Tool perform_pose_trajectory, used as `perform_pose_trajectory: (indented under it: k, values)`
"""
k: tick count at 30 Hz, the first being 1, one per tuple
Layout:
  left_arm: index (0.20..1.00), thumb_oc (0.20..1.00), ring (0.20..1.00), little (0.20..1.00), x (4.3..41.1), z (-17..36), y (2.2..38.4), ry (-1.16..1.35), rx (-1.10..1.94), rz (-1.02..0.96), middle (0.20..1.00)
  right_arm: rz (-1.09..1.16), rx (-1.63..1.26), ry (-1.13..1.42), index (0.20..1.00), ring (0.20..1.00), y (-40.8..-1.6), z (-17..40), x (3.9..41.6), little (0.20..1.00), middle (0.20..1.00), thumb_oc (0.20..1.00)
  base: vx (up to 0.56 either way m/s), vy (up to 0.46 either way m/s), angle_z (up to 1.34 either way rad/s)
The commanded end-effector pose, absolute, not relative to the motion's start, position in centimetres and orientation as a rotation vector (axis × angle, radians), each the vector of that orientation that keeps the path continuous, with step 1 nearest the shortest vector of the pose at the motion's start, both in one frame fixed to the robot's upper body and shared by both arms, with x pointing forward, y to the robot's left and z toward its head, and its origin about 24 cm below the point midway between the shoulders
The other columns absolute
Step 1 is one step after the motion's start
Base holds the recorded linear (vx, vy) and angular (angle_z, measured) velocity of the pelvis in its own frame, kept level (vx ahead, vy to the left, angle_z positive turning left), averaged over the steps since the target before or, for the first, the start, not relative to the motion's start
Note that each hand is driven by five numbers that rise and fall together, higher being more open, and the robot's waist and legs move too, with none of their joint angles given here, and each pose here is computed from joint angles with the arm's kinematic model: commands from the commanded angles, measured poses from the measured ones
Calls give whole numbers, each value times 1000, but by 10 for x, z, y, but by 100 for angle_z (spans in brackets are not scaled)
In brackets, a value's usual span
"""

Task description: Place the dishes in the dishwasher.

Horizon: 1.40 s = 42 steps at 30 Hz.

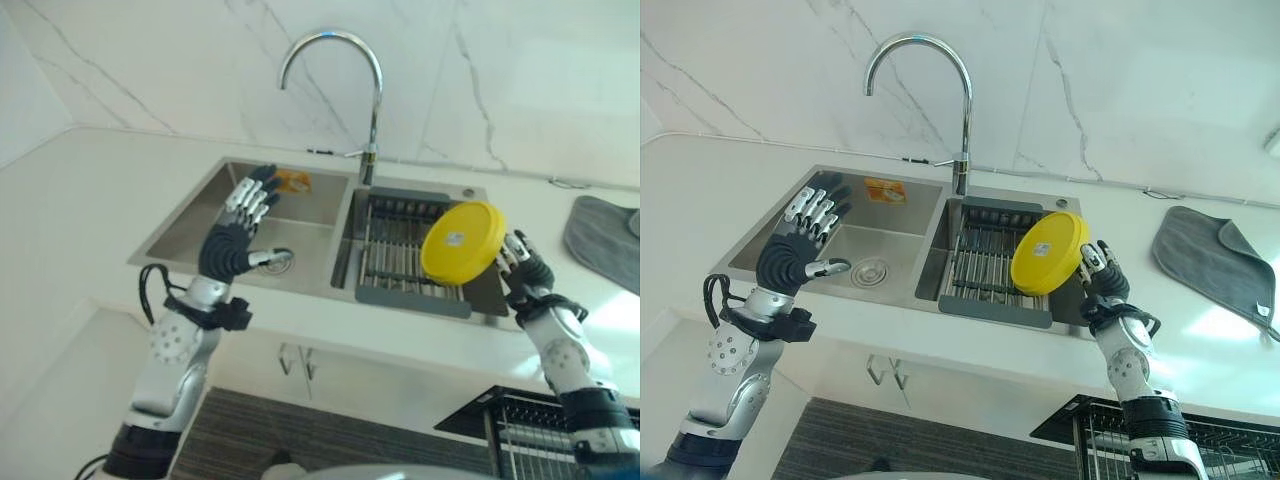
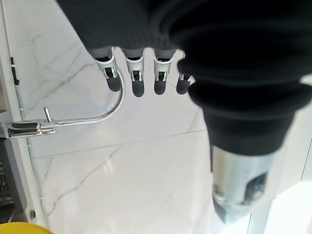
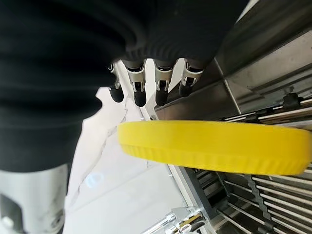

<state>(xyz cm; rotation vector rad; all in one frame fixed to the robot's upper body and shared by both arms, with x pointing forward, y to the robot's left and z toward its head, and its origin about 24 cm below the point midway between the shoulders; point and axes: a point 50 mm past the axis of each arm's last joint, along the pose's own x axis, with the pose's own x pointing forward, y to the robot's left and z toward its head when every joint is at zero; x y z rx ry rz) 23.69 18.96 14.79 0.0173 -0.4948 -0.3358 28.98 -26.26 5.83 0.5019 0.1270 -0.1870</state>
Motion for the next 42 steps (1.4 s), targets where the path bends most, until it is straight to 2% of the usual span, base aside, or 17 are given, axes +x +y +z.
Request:
perform_pose_trajectory:
  k: [1,42]
  values:
    - [1000,1000,1000,1000,243,172,187,-610,28,-377,1000,-120,507,-37,1000,1000,-269,109,315,1000,1000,1000,0,0,0]
    - [1000,1000,1000,1000,250,171,186,-541,59,-402,1000,-177,330,173,1000,1000,-298,107,339,1000,1000,1000,0,0,0]
